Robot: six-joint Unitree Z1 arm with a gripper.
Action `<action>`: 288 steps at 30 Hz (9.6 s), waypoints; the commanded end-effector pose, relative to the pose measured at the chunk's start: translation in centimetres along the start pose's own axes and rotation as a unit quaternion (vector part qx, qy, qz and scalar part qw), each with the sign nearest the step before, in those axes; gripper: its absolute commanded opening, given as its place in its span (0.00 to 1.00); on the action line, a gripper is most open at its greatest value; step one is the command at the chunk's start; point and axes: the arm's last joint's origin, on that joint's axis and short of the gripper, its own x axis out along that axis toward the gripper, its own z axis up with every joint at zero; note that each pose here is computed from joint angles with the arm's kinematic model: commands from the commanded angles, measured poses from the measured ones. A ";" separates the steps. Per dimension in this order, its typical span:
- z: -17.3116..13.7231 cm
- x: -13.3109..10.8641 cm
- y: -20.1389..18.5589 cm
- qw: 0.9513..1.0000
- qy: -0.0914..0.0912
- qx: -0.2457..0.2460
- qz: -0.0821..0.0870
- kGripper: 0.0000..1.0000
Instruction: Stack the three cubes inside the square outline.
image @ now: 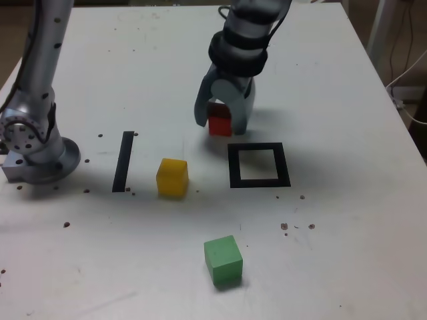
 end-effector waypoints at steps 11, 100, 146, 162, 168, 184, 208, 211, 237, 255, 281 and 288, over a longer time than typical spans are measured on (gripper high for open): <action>1.8 -2.1 -3.0 0.996 -0.032 -0.061 -0.058 0.23; -7.6 1.8 -10.3 0.999 -0.011 -0.027 -0.029 0.99; -5.0 3.7 -10.4 0.999 -0.018 -0.024 -0.044 0.19; -4.7 -2.4 -8.9 0.999 -0.019 -0.042 -0.018 0.19; -3.0 -4.4 -7.5 0.997 -0.042 -0.062 -0.033 0.19; 1.1 -5.2 -5.6 0.994 -0.064 -0.077 -0.040 0.19; 3.4 -3.6 -3.7 0.994 -0.049 -0.086 -0.043 0.19; 3.5 -3.6 -3.7 0.994 -0.049 -0.086 -0.043 0.19; 1.6 -5.1 -3.6 0.994 -0.076 -0.081 -0.022 1.00; -3.0 -7.6 -11.3 0.995 -0.103 0.010 0.010 1.00; -0.2 -3.0 -22.1 0.991 -0.048 -0.120 -0.042 0.99; 0.9 -1.7 -24.4 0.993 -0.038 -0.095 -0.065 0.99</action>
